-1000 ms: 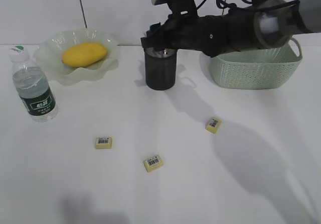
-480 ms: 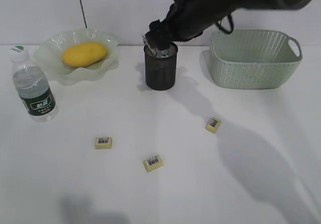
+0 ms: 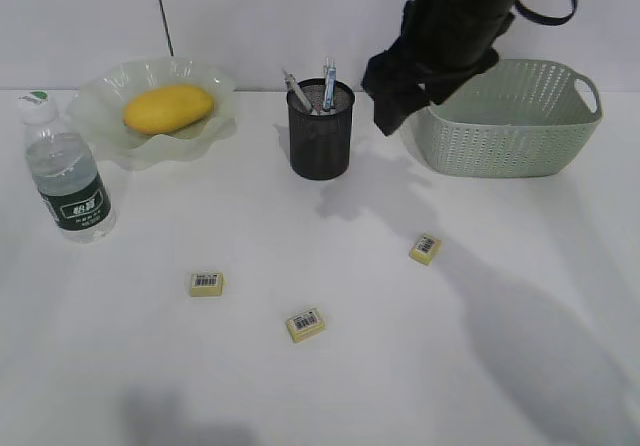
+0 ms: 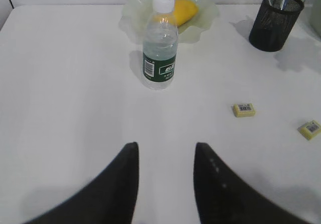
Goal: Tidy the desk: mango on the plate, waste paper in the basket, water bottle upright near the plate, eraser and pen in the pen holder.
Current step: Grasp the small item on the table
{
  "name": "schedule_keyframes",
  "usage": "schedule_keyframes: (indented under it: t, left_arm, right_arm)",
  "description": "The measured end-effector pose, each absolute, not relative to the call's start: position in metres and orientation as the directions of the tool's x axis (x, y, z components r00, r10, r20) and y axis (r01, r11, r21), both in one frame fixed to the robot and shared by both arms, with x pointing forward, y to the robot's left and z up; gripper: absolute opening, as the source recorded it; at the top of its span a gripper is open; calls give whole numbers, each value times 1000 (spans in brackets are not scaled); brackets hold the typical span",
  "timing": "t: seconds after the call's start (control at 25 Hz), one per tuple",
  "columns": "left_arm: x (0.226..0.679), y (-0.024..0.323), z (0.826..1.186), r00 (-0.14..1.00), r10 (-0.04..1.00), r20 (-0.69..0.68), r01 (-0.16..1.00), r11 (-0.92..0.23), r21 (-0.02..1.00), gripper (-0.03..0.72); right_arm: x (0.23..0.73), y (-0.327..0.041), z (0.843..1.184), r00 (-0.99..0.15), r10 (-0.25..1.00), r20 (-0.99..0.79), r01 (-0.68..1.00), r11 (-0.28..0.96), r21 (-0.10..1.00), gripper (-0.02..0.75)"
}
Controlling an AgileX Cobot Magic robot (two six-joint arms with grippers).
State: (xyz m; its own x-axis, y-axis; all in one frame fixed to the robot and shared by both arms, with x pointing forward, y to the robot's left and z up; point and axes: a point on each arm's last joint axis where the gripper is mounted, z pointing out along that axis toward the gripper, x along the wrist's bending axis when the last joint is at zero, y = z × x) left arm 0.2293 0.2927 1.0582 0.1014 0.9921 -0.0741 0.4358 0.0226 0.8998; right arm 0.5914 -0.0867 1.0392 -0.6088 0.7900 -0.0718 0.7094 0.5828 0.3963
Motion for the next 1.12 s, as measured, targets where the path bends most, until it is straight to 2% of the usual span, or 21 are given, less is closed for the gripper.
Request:
schedule_keyframes:
  t: [0.28, 0.44, 0.84, 0.96, 1.12]
  left_arm:
    - [229, 293, 1058, 101, 992, -74, 436, 23, 900, 287]
    - [229, 293, 1058, 101, 992, -74, 436, 23, 900, 287]
    - [230, 293, 1058, 101, 992, -74, 439, 23, 898, 307]
    - [237, 292, 1058, 98, 992, -77, 478, 21, 878, 342]
    - [251, 292, 1064, 93, 992, -83, 540, 20, 841, 356]
  right_arm:
    - [566, -103, 1055, -612, 789, -56, 761, 607, 231, 573]
    - [539, -118, 1061, -605, 795, -44, 774, 600, 201, 573]
    - [444, -174, 1072, -586, 810, -25, 771, 567, 291, 573]
    - [420, -189, 1072, -581, 814, -25, 767, 557, 317, 573]
    - [385, -210, 1070, -563, 826, -24, 750, 523, 405, 573]
